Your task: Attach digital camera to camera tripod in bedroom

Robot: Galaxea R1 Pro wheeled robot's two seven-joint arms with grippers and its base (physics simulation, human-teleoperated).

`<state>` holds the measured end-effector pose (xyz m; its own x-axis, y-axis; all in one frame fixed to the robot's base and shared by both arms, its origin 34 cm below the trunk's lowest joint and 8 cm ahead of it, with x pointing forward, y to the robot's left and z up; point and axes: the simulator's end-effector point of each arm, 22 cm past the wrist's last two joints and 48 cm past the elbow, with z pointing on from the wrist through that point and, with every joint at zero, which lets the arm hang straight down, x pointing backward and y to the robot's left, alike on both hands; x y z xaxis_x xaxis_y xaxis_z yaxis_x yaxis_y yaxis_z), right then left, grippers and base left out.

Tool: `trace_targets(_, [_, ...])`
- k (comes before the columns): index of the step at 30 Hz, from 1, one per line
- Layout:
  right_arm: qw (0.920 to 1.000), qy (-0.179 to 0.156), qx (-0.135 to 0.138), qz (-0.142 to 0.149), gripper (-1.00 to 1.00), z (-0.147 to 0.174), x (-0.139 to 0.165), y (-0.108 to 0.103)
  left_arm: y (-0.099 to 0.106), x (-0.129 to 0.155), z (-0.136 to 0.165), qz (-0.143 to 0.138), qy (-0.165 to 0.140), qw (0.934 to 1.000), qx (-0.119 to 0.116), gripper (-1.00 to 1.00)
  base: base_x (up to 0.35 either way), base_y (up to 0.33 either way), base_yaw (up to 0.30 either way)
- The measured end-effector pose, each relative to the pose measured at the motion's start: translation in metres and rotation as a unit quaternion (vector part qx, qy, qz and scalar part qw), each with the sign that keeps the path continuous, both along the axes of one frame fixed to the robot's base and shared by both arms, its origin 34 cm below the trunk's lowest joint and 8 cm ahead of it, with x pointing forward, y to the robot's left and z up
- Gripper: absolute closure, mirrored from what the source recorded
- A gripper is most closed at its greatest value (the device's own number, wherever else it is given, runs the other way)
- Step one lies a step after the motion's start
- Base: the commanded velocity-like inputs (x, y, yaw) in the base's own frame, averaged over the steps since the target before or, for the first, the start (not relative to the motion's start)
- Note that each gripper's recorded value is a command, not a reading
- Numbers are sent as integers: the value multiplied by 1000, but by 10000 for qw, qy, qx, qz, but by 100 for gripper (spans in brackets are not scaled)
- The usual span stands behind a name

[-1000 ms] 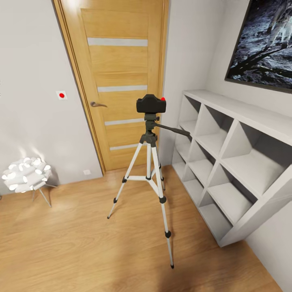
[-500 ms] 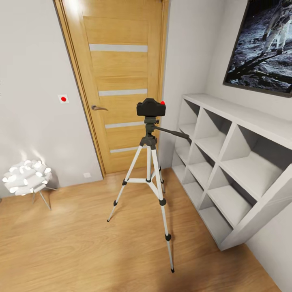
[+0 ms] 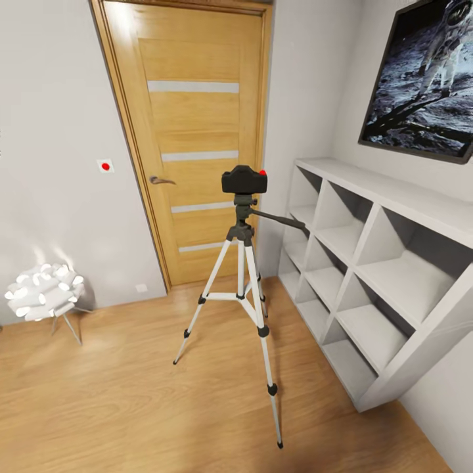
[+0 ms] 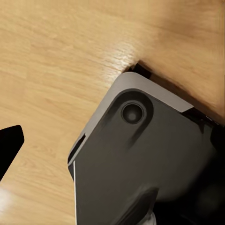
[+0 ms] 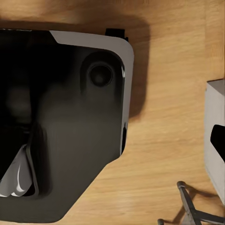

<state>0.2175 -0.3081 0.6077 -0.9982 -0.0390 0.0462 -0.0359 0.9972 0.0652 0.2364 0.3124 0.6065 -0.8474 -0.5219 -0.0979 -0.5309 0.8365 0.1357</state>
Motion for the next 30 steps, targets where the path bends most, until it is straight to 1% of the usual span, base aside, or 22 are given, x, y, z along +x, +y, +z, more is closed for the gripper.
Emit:
trace_targets(8, [9997, -220, -53, 19, -100, 1, 11, -2, 5, 11, 3, 20, -219, 9997, 118, -100, 0, 0, 0])
trace_targets(13, [9991, -406, -142, 36, -100, 2, 20, -6, 7, 15, 4, 30, -270, 9995, 146, -100, 0, 0, 0])
trace_targets(17, [9985, -503, -216, 42, -100, 3, 25, -9, 5, 16, 5, 23, -280, 9995, 119, -100, 0, 0, 0])
trace_targets(21, [9981, -562, -254, 39, -100, 3, 29, -10, 1, 13, 5, 4, -181, 9998, 19, -100, 0, 0, 0])
trace_targets(26, [9978, -613, -270, 24, -100, 5, 33, -10, -10, 3, 4, -47, 114, 9997, -210, -100, 0, 0, 0])
trace_targets(30, [9975, -648, -269, 21, -100, 5, 35, -10, -12, 1, 4, -67, 173, 9995, -264, -100, 0, 0, 0])
